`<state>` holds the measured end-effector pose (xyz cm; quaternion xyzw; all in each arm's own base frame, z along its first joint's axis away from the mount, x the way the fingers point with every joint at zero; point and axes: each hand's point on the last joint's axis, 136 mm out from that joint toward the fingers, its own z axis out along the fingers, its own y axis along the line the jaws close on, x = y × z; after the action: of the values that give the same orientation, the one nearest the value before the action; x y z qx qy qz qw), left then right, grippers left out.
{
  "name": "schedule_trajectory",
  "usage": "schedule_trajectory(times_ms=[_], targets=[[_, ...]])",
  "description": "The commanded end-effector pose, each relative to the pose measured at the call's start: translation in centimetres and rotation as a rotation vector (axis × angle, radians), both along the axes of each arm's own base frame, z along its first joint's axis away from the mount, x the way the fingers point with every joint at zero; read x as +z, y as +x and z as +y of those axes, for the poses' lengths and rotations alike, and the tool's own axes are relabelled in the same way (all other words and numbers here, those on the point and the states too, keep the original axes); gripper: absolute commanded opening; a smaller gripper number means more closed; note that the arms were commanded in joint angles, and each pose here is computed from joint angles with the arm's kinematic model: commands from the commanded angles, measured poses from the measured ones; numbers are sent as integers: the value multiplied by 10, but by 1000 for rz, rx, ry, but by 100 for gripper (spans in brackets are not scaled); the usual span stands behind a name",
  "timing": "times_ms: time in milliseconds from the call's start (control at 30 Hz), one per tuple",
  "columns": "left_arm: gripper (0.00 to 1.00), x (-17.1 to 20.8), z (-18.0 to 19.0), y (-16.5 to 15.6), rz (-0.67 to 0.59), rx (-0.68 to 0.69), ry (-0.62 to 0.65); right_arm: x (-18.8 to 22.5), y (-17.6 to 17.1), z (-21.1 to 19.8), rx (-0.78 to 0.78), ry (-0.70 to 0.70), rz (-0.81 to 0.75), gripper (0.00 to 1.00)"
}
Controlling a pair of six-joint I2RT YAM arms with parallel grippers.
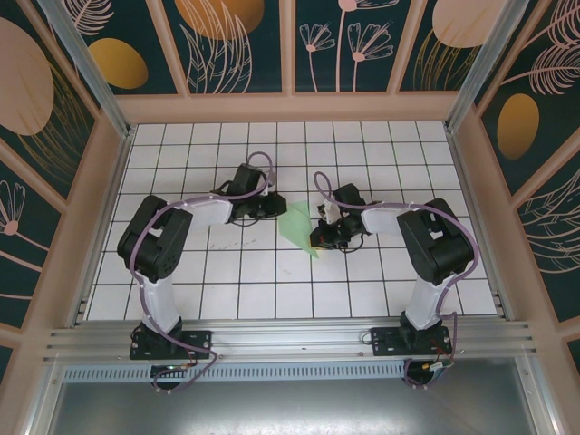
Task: Fold a paper plane with a square sheet of paper (fold left side to right side)
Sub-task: Fourth fold the wing at the center of the table.
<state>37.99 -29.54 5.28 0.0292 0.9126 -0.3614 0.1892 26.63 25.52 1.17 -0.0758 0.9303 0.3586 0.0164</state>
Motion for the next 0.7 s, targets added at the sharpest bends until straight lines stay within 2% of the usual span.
schedule_trajectory(times_ms=[0,333,667], targets=[[15,-3,-13,7,-8,-24,-25,-60,-50,-49,-9,-284,181,0],[15,-24,-11,33,-36,16,52,-61,-51,-49,-4,-287,184,0],[15,-54,12,39,-10,79,142,-62,-55,-52,1,-299,190,0]])
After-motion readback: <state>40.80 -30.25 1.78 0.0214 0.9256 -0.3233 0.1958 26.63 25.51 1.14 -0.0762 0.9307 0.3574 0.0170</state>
